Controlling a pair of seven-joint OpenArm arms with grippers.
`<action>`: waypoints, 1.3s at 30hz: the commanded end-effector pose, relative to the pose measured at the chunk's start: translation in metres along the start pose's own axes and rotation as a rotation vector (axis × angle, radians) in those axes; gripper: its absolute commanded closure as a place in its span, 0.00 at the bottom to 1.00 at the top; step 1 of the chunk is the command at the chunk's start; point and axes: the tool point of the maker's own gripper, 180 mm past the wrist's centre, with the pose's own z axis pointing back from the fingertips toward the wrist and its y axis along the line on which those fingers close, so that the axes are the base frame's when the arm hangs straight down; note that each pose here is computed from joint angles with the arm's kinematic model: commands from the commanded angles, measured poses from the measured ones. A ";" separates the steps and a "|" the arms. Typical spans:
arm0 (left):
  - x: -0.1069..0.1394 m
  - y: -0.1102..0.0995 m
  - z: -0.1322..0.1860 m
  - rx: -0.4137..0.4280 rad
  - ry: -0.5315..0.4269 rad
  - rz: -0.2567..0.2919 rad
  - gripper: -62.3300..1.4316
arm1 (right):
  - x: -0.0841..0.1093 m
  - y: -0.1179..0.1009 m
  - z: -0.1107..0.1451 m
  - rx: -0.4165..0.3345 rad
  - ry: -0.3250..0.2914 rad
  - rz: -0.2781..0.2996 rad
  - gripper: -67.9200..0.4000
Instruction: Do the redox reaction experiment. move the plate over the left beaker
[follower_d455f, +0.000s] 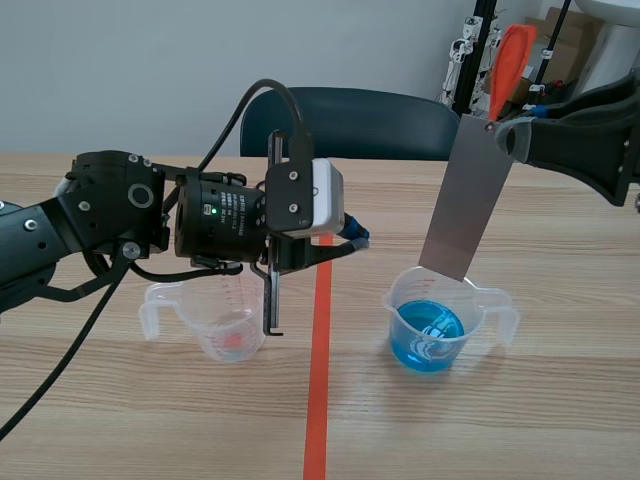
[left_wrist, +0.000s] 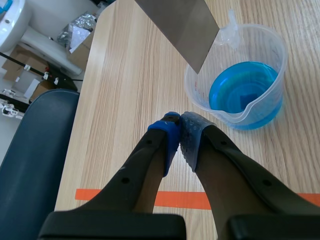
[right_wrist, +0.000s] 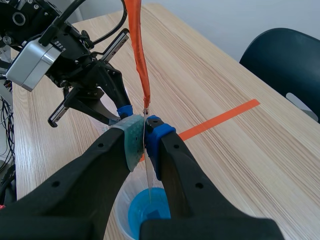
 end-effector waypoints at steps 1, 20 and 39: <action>0.008 0.005 -0.001 0.014 -0.030 -0.003 0.93 | 0.015 -0.002 0.001 -0.003 -0.031 0.022 0.99; 0.007 0.005 0.000 0.017 -0.026 -0.003 0.93 | 0.014 -0.002 0.001 -0.002 -0.028 0.025 0.99; -0.023 -0.003 0.104 0.257 -0.069 0.248 0.94 | 0.014 -0.001 0.004 0.009 -0.014 0.032 0.99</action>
